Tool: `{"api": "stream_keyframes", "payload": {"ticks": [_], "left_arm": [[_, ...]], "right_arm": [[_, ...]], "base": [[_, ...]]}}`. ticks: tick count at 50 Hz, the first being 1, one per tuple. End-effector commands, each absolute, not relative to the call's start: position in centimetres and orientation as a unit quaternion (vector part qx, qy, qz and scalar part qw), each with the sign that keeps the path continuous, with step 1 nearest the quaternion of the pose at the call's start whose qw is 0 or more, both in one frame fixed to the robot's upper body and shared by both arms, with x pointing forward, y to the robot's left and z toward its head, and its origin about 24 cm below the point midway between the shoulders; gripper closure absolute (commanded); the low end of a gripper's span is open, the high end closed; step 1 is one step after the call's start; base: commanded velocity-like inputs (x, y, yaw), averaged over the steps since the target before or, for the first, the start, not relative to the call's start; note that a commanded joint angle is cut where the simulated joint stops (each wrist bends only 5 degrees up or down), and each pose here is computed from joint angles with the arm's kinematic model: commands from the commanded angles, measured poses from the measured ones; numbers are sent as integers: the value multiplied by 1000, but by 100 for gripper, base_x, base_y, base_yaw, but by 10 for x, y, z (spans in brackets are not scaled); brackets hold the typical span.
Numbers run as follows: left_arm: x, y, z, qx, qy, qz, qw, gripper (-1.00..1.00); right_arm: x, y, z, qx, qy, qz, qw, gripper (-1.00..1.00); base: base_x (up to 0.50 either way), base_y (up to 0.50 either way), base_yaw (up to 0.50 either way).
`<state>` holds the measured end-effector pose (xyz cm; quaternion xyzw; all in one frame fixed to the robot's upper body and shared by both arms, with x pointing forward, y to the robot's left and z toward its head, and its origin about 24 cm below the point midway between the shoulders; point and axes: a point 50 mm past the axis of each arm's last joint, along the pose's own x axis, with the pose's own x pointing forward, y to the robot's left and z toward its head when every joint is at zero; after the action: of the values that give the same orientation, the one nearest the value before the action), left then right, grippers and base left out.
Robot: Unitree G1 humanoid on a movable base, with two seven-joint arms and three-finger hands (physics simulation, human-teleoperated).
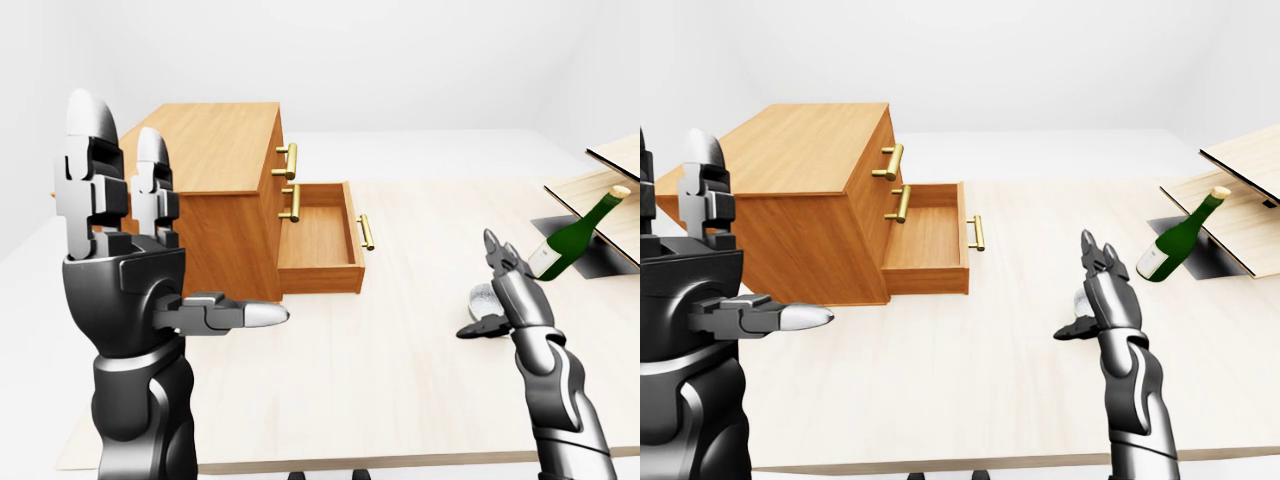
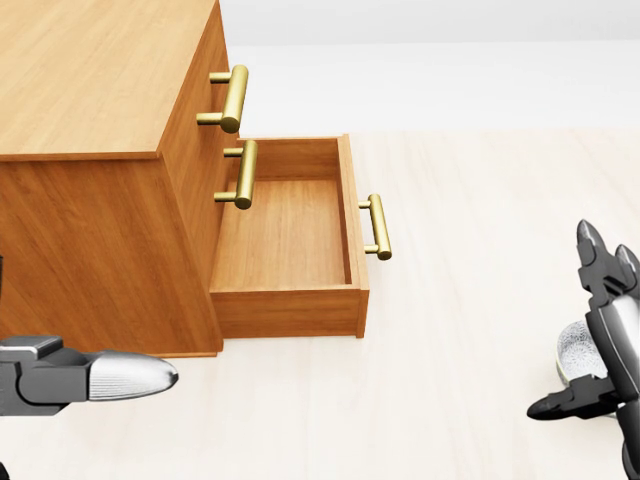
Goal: Put the bowl on top of the cabinet.
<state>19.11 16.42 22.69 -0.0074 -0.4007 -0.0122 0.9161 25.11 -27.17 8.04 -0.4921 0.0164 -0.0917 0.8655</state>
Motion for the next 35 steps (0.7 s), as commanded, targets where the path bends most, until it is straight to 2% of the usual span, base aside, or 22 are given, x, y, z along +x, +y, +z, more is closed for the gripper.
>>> {"api": "stream_keyframes", "payload": {"ticks": [1, 35], "left_arm": [[192, 164, 226, -6, -398, -12, 917, -100], [190, 166, 230, -8, -407, -10, 913, -100]], "right_arm": [[249, -276, 77, -498, 27, -95, 861, -100], [241, -289, 54, -516, 76, -104, 847, -100]], "base": [[0, 0, 0], [0, 0, 0]]}}
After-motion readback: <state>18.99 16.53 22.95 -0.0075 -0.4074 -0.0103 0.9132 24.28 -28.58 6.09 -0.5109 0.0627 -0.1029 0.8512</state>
